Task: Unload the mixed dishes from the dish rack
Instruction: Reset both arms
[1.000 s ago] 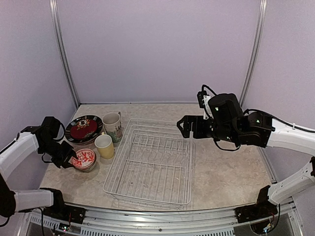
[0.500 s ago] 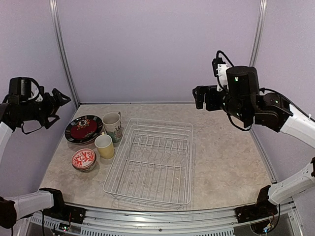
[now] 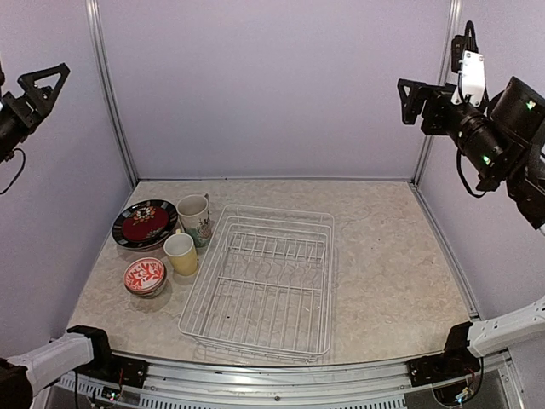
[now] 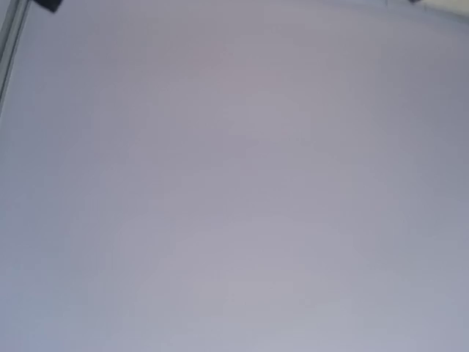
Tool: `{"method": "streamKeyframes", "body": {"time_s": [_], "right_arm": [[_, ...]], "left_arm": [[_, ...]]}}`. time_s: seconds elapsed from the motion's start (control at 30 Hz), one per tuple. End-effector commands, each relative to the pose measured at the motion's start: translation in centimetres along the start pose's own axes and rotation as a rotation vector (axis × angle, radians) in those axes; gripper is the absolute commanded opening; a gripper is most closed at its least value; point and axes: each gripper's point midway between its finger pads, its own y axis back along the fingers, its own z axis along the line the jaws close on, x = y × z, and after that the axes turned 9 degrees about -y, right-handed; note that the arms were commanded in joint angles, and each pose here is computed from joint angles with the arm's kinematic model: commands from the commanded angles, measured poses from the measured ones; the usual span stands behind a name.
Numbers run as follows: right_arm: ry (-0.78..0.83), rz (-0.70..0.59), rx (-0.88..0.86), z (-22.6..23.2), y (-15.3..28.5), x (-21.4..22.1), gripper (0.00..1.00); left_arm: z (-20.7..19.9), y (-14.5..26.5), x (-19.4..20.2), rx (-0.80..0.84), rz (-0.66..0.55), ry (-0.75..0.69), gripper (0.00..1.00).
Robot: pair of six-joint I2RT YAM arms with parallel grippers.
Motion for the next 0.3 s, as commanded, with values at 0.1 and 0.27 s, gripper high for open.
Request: {"method": "streamKeyframes", "body": {"time_s": [0.1, 0.27], "right_arm": [[-0.033, -0.111, 0.043, -1.8, 1.0, -4.4, 1.00], [-0.028, -0.083, 0.021, -1.4, 0.9, -3.7, 1.00]], "left_arm": [[-1.7, 2.3, -4.7, 0.008, -0.188, -0.155, 0.99], [-1.9, 3.0, -4.8, 0.004, -0.208, -0.155, 0.99]]}}
